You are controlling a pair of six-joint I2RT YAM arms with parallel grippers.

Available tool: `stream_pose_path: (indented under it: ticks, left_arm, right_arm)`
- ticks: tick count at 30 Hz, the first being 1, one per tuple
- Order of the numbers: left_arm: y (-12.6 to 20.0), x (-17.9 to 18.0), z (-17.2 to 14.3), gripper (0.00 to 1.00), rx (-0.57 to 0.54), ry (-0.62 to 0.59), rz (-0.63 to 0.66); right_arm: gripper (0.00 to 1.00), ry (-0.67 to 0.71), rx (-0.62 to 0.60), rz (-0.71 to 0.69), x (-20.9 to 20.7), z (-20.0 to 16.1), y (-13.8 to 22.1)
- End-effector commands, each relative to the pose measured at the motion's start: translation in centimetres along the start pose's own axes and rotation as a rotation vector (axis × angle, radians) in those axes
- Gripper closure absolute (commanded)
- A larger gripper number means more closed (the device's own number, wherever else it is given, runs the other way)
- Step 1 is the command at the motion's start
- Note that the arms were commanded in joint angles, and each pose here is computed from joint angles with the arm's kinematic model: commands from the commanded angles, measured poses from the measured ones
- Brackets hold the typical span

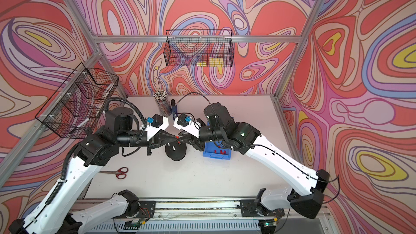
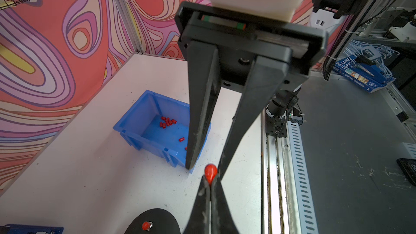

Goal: Cover the protruding screws with screw protection sleeves
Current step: Pick up the screw protection sleeve from the storage box.

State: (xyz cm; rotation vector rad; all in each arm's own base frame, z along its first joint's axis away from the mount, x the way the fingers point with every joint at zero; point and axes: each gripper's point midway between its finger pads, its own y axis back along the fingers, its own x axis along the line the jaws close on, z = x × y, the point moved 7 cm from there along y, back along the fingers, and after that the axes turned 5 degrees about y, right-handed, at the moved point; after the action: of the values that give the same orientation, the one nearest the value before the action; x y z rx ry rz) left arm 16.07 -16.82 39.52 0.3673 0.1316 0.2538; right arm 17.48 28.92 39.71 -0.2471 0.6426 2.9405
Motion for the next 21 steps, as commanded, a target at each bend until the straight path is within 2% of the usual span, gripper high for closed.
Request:
stream_pose_path:
  ticks: [1,21]
  left_arm:
    - [-0.20,-0.27,-0.25,1.00,0.005,-0.018,-0.028]
    - [-0.55,0.00,-0.60,1.00,0.020,-0.006,-0.026]
  right_arm:
    - [0.78,0.018,-0.029,0.001,0.18,0.91,0.50]
    - [0.80,0.028,-0.037,-0.007,0.39,1.05,1.08]
